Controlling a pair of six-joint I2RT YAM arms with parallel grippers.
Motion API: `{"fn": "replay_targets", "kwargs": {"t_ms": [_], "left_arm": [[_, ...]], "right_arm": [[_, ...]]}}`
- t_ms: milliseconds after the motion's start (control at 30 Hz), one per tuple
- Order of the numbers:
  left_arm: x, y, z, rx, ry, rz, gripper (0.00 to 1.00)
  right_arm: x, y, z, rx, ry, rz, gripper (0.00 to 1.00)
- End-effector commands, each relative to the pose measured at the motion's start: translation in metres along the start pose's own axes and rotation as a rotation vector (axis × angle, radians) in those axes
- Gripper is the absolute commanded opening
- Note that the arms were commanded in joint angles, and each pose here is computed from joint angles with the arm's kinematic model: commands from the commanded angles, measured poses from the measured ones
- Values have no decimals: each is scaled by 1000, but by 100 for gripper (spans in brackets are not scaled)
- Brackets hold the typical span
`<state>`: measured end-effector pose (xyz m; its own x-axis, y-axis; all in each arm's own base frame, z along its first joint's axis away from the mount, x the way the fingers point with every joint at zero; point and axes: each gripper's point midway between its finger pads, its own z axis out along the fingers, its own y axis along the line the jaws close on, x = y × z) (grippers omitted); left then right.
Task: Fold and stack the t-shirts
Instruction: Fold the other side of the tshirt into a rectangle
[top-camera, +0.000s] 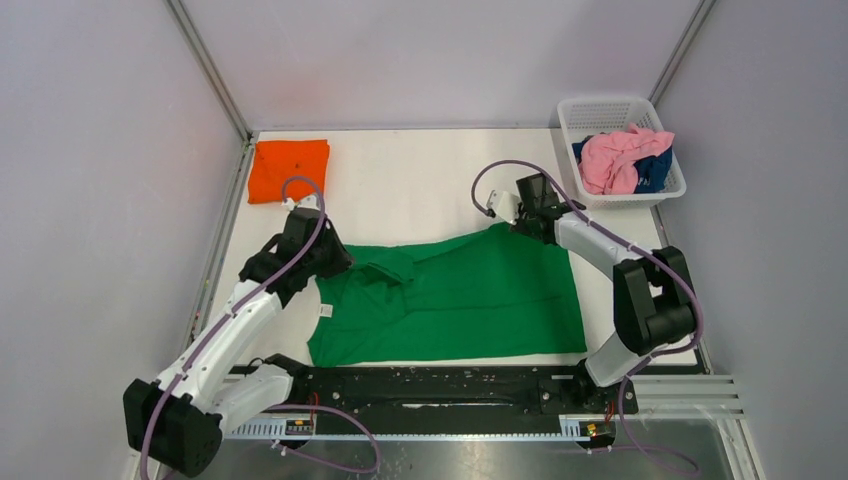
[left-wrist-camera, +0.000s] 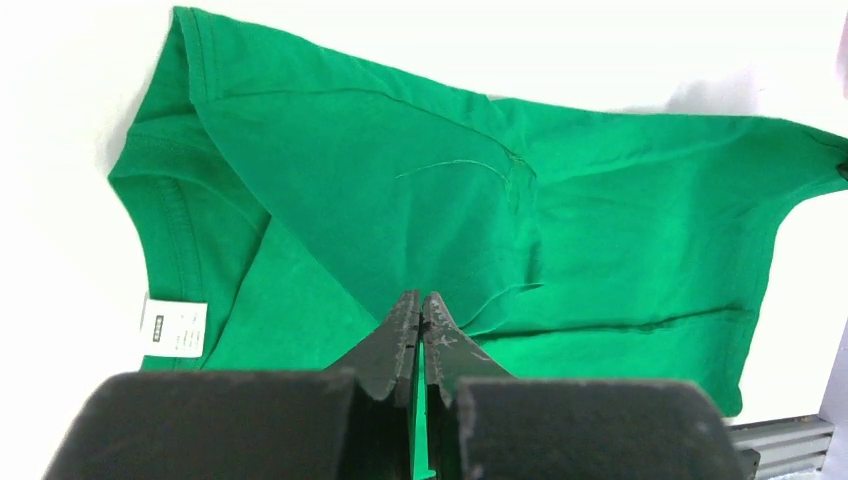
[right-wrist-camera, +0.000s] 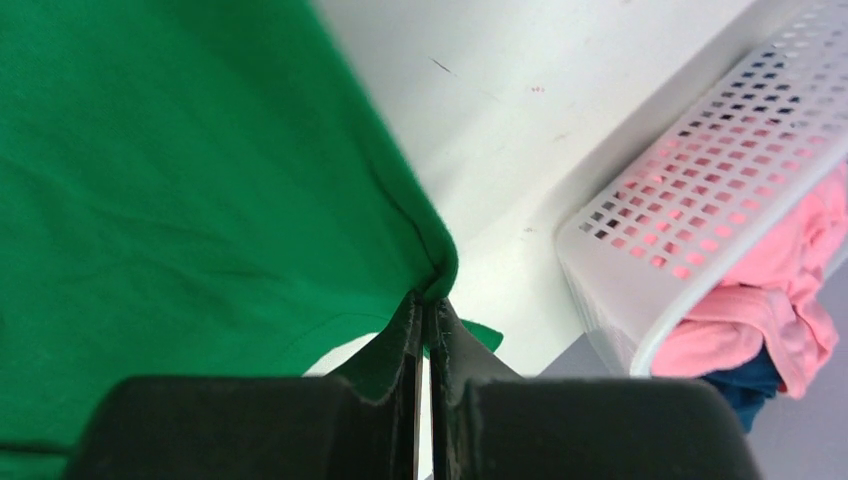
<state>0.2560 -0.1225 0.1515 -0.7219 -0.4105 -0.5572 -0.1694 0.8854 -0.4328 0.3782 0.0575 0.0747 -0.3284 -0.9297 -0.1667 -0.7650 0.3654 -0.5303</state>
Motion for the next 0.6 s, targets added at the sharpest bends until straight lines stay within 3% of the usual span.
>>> {"fn": "replay_targets", "kwargs": {"t_ms": [0,400,567], "left_arm": [[11,7,-14,10,-5,-22,0],[33,31,-48,-13,-10,-64,0],[51,37,-51,3,22,-95,0]], "right_arm": [[-1,-12,-21,91,-17,21,0],[19,24,-45,58,-59,-51,0],[30,44,-46,9,-15,-56,0]]}}
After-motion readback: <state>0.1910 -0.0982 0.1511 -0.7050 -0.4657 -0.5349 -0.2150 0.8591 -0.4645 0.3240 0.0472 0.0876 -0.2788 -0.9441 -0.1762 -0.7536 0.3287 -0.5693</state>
